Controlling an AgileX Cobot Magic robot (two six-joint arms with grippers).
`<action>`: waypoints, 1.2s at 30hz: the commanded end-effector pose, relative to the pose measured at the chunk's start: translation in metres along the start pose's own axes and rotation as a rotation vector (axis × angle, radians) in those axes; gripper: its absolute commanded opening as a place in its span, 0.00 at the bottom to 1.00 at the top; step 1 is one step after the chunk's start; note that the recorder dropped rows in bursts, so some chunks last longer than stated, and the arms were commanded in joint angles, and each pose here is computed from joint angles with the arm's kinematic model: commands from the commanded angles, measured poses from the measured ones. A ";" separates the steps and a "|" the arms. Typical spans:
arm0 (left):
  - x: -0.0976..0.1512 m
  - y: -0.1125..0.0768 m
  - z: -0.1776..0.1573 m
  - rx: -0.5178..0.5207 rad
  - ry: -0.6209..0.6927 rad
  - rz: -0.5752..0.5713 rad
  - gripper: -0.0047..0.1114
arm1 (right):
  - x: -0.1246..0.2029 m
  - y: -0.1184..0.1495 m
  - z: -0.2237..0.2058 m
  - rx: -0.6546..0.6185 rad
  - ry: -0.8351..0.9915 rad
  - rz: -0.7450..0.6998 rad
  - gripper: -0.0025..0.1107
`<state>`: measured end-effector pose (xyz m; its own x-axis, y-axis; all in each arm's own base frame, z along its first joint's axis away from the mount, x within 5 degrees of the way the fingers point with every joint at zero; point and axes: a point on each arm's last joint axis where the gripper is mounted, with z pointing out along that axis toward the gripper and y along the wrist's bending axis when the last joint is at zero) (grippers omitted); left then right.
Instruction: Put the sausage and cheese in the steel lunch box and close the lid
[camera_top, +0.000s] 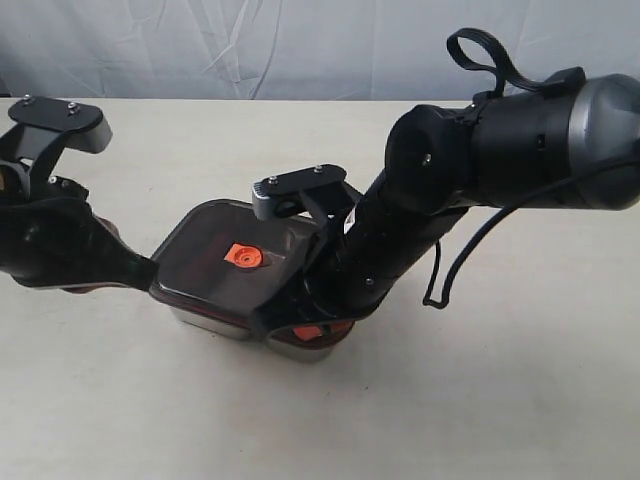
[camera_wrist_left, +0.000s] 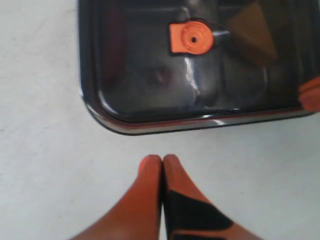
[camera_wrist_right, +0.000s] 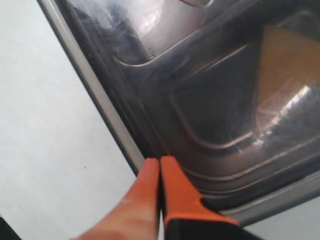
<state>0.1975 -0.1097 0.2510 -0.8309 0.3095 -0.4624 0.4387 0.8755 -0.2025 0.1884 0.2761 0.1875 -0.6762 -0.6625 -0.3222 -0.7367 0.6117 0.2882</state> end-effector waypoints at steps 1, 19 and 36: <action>0.007 -0.004 0.008 0.073 0.033 -0.024 0.04 | -0.004 -0.002 0.000 0.010 -0.032 -0.003 0.02; 0.002 0.012 0.079 0.040 0.127 -0.127 0.04 | -0.004 -0.002 0.000 0.010 -0.032 -0.003 0.02; -0.002 0.015 0.082 0.022 0.086 -0.128 0.04 | -0.010 -0.004 -0.031 0.123 -0.151 -0.009 0.02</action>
<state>0.2300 -0.1284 0.1794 -0.9064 0.2507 -0.3400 0.3501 0.8962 -0.2725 0.1945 0.2732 0.1981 -0.6674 -0.6325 -0.3931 -0.7371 0.6362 0.2277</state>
